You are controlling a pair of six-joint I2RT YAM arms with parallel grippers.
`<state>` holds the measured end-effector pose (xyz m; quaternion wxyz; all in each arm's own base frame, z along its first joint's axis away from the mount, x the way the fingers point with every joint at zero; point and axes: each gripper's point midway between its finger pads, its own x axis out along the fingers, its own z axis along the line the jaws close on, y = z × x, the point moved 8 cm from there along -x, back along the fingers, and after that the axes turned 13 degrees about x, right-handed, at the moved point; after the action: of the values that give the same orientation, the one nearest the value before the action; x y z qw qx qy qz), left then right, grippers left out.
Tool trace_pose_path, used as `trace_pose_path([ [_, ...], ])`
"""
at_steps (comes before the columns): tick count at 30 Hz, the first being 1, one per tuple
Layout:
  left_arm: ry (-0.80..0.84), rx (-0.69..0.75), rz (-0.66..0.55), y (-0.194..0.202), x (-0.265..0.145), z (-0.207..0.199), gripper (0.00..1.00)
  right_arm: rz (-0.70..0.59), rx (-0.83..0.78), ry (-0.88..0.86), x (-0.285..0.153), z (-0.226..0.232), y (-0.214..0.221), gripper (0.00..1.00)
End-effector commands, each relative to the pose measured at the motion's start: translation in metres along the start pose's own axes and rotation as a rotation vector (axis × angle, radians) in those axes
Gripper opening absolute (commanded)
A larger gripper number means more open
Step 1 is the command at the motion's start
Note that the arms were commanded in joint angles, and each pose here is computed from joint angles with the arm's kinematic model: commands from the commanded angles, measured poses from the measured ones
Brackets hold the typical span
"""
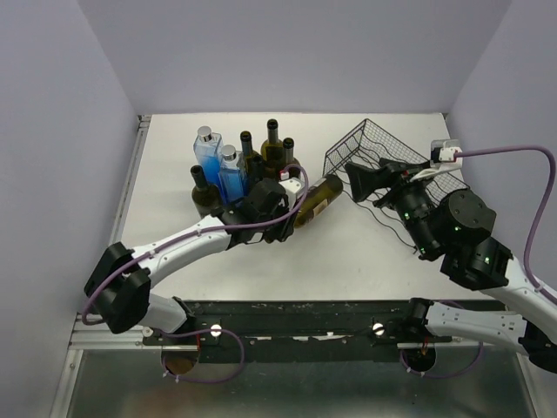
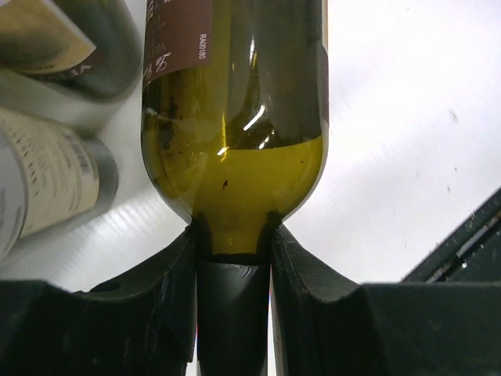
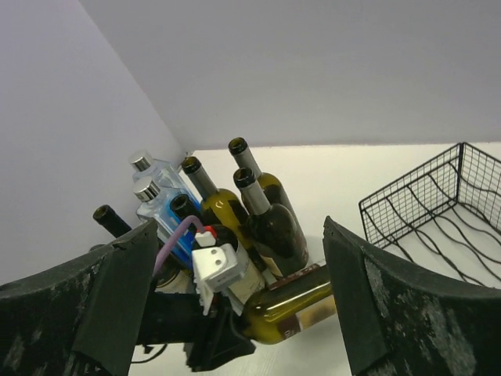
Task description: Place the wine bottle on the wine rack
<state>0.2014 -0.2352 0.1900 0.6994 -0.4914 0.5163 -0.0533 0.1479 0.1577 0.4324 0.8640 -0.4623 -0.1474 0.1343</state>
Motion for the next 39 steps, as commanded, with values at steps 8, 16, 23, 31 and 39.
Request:
trace_pose_path([
  [8,-0.047,-0.043,-0.232,-0.055,0.050,0.005,0.00,-0.025,0.118,0.144,-0.020,-0.019,-0.012,0.90],
  [16,-0.048,-0.048,-0.280,-0.063,0.066,0.006,0.00,-0.008,0.115,0.155,-0.021,-0.022,-0.009,0.90],
  [23,-0.046,-0.064,-0.289,-0.065,0.085,0.006,0.00,-0.010,0.097,0.170,-0.022,-0.025,-0.006,0.90],
  [31,-0.095,-0.054,-0.317,-0.081,0.112,0.014,0.00,-0.003,0.082,0.161,-0.024,-0.026,-0.007,0.90],
  [39,-0.149,-0.027,-0.314,-0.101,0.141,0.022,0.00,0.003,0.090,0.157,-0.028,-0.028,-0.008,0.90],
])
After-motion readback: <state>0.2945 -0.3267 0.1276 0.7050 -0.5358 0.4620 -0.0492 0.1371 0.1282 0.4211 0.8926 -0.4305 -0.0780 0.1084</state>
